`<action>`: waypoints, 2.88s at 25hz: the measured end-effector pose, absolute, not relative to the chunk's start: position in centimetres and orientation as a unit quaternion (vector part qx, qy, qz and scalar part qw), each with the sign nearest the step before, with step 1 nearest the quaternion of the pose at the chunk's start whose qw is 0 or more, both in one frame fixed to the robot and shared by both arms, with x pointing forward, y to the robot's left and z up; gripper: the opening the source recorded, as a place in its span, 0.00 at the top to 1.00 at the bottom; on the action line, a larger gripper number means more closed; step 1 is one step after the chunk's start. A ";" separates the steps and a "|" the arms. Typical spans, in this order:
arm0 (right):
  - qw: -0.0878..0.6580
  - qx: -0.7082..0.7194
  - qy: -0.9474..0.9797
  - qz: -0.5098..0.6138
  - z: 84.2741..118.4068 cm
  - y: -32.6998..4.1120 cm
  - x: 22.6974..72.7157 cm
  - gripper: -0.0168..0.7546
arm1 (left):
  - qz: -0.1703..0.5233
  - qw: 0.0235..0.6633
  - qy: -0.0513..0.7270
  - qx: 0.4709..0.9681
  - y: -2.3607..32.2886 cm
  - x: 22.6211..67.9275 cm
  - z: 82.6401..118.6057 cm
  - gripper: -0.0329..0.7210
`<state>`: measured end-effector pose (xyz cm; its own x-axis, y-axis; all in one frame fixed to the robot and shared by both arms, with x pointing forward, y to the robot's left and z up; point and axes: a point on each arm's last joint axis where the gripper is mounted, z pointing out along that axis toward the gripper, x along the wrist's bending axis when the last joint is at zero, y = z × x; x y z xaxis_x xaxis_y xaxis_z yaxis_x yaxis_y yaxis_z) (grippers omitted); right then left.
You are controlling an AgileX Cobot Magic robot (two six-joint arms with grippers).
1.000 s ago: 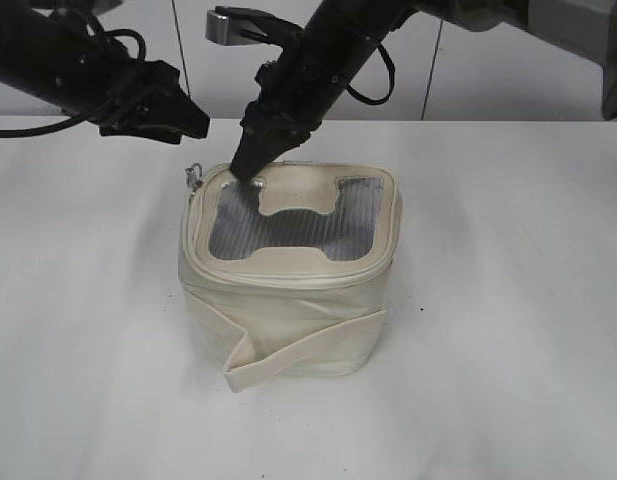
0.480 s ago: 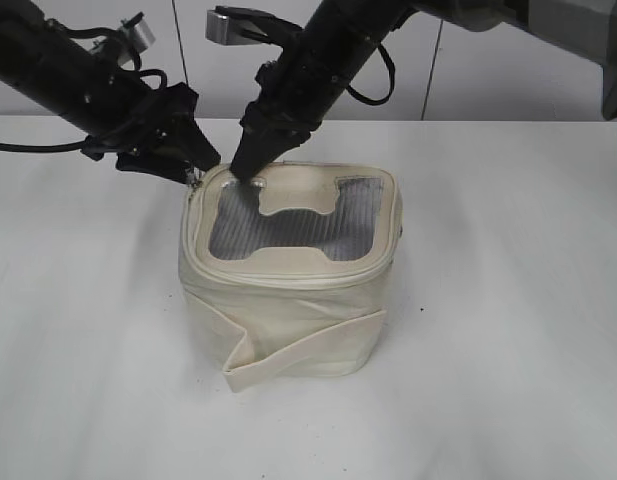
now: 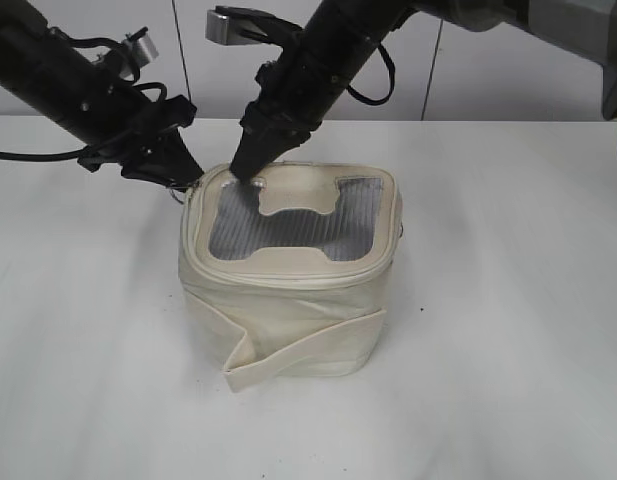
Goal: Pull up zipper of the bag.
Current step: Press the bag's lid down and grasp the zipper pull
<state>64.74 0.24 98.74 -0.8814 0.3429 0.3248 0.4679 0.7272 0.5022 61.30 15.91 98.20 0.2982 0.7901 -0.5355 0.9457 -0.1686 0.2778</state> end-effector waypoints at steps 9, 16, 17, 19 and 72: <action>0.107 -0.226 -0.922 -0.295 98.7 0.3 64.7 0.91 | -0.141 0.256 0.560 0.775 16.2 60.8 98.1 0.96; 0.107 -0.233 -0.922 -0.290 98.8 0.5 64.5 0.91 | -0.128 0.240 0.537 0.799 16.6 59.7 99.9 0.96; 0.107 -0.233 -0.922 -0.290 98.8 0.6 64.4 0.91 | -0.130 0.235 0.535 0.801 16.6 59.6 99.9 0.96; 0.108 -0.235 -0.921 -0.290 98.8 0.6 64.4 0.91 | -0.134 0.225 0.531 0.806 16.7 59.4 99.8 0.96; 0.087 -0.263 -0.923 -0.266 99.1 0.0 64.8 0.92 | -0.052 0.163 0.455 0.874 17.8 58.5 101.1 0.59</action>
